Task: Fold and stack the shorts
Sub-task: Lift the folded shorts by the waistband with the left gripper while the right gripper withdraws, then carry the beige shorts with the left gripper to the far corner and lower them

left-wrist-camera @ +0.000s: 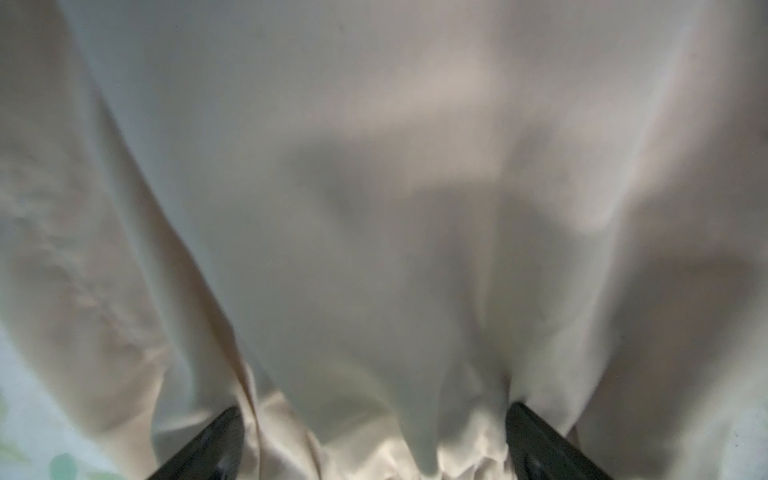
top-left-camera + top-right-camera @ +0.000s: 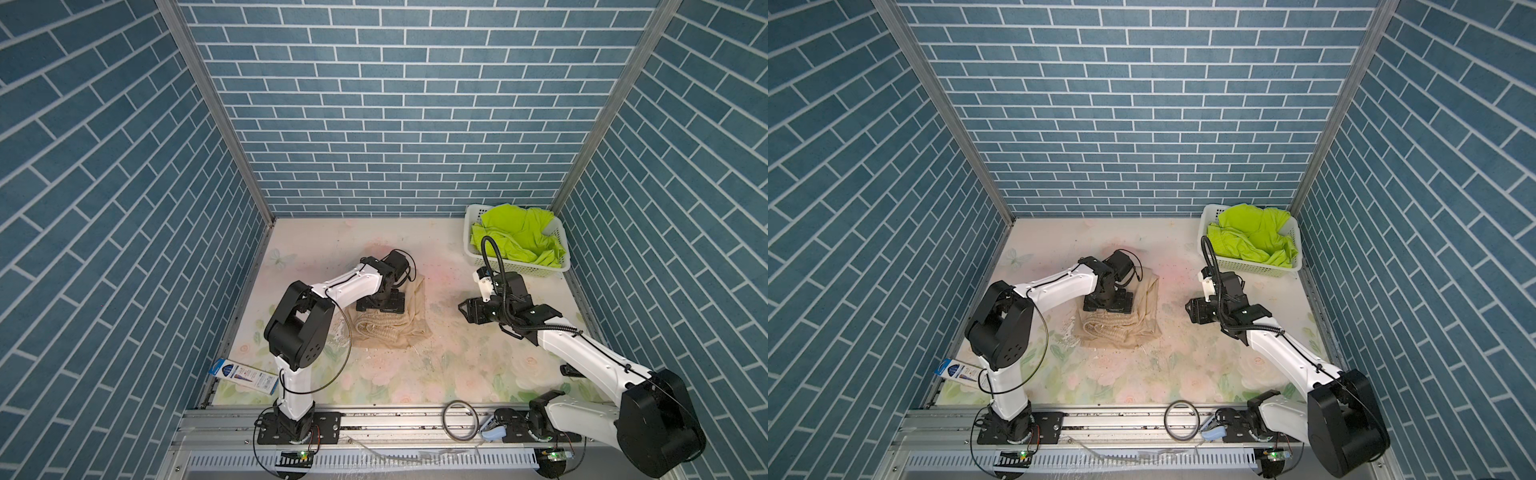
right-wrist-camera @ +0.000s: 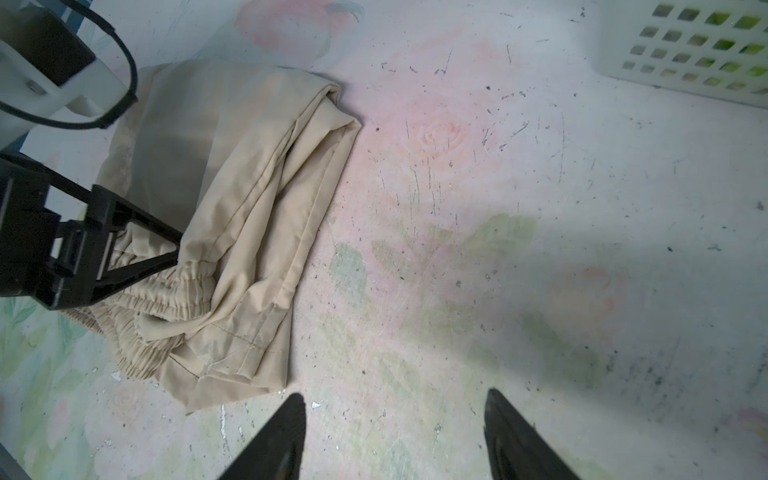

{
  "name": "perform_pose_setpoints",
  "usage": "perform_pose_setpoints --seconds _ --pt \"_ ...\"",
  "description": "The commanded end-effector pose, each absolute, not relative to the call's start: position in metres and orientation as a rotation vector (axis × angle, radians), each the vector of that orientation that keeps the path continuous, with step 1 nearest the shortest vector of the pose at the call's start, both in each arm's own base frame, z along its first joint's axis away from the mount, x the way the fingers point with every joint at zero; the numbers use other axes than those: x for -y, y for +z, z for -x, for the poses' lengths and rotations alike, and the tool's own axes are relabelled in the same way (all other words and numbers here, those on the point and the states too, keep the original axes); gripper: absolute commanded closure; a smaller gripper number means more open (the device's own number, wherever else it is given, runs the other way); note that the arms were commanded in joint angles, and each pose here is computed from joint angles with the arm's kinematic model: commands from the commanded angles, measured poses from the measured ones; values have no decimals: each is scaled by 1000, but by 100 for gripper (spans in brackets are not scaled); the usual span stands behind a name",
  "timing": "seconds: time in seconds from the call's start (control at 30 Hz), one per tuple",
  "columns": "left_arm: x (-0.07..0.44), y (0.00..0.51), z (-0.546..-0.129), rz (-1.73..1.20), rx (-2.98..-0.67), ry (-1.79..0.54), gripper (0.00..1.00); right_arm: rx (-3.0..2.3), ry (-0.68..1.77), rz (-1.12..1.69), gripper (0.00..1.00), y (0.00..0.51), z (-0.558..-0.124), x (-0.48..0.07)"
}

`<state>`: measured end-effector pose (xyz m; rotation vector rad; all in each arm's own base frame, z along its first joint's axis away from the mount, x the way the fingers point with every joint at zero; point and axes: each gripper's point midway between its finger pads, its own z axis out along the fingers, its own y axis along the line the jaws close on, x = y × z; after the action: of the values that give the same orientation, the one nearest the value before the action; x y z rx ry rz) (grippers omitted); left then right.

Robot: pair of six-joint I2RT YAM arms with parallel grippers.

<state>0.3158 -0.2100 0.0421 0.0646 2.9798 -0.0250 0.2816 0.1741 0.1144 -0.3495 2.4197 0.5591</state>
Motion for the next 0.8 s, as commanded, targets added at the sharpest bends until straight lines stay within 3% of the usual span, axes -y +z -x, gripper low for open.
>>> perform_pose_setpoints --seconds 0.0,0.17,0.33,0.53,0.77 --pt "222 23 -316 -49 -2991 -92 0 -2430 577 297 31 114 -283 -173" --pt "204 -5 -319 -15 -3038 -79 0 -2432 595 289 31 115 -286 -176" --pt "150 -10 -339 82 -3026 -5 0 -2438 587 283 31 117 -287 -176" --pt "94 1 -395 118 -2964 38 0 -2419 577 265 31 121 -295 -176" --pt "22 26 -465 16 -2899 260 0 -2401 575 270 31 131 -305 -181"
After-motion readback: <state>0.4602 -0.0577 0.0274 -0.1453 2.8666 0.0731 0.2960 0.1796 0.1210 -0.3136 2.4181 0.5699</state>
